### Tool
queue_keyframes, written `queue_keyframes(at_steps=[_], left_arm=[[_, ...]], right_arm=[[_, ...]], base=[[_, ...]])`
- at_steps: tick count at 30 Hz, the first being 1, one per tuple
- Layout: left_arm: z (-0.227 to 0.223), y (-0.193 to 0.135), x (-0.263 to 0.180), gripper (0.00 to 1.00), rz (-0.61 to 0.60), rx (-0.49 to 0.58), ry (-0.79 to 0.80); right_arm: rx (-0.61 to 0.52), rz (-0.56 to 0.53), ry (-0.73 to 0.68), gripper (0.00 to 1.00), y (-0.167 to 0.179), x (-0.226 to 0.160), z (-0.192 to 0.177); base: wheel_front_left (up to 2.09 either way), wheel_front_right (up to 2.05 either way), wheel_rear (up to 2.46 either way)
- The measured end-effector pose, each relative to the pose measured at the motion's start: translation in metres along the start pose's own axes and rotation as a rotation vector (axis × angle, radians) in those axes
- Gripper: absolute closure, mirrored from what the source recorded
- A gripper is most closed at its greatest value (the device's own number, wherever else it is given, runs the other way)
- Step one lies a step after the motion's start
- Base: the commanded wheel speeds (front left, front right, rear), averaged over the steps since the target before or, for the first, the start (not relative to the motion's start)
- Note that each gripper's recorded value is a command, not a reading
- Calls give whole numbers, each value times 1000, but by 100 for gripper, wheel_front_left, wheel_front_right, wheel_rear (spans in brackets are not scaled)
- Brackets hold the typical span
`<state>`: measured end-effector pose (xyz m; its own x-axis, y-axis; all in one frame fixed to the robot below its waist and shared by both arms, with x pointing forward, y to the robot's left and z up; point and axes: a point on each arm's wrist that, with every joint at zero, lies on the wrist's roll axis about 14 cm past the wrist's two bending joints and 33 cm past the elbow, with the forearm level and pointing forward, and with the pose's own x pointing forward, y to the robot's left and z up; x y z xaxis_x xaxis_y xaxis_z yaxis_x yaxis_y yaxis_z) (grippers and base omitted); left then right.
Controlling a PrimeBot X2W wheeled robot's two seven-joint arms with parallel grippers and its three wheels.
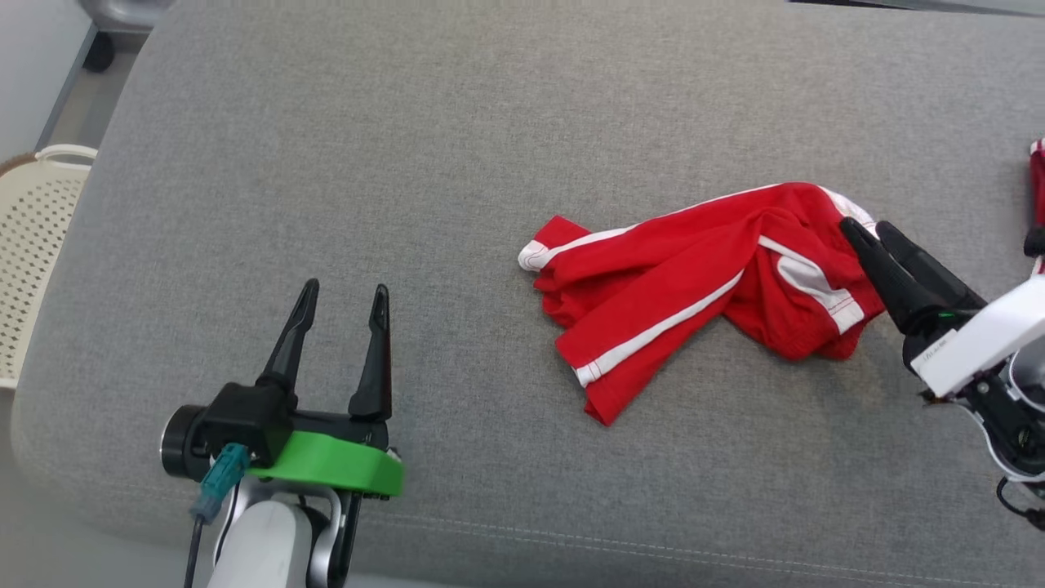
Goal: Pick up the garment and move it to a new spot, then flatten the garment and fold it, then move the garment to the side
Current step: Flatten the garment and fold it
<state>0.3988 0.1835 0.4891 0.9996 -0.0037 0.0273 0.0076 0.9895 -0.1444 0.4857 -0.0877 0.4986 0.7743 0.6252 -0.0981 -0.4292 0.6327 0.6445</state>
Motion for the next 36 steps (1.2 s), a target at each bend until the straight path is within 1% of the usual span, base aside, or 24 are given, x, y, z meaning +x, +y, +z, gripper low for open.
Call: queue_keyframes(at_steps=[5, 7, 9, 11, 13, 14, 16, 18, 20, 22, 25, 26, 29, 31, 36], left_arm=[[7, 6, -7, 0, 6, 26, -19], [11, 6, -9, 0, 5, 34, -28], [14, 7, -11, 0, 10, 42, -40], [17, 8, -14, 0, 15, 42, -48], [18, 10, -18, 0, 24, 46, -52], [19, 10, -21, 0, 26, 46, -53], [20, 11, -25, 0, 31, 48, -57], [21, 14, -31, 0, 41, 50, -58], [21, 14, -35, 0, 42, 50, -59], [19, 14, -41, 0, 42, 48, -54], [18, 16, -49, 0, 50, 46, -49], [18, 16, -52, 0, 51, 45, -49], [17, 17, -57, 0, 56, 41, -48], [17, 18, -63, 0, 59, 40, -48], [19, 15, -74, 0, 52, 45, -55]], right_arm=[[-78, -35, -92, 0, 2, -30, 1], [-111, -49, -164, 0, 3, -37, 14], [-166, -64, -213, 0, 5, -46, 18], [-174, -81, -259, 0, 10, -56, 16], [-214, -100, -279, 0, 13, -67, 9], [-215, -112, -308, 0, 15, -73, 10], [-266, -128, -332, 0, 20, -83, 8], [-270, -149, -368, 0, 25, -93, 6], [-306, -167, -375, 0, 28, -102, 0], [-310, -192, -400, 0, 30, -110, -1], [-331, -210, -399, 0, 35, -120, -11], [-353, -217, -396, 0, 36, -124, -13], [-361, -233, -412, 0, 38, -130, -13], [-390, -243, -411, 0, 40, -135, -16], [-417, -262, -421, 0, 45, -143, -20]], base=[[0, 0, 0], [0, 0, 0], [0, 0, 0], [0, 0, 0], [0, 0, 0], [0, 0, 0], [0, 0, 0], [0, 0, 0], [0, 0, 0], [0, 0, 0], [0, 0, 0], [0, 0, 0], [0, 0, 0], [0, 0, 0], [0, 0, 0]])
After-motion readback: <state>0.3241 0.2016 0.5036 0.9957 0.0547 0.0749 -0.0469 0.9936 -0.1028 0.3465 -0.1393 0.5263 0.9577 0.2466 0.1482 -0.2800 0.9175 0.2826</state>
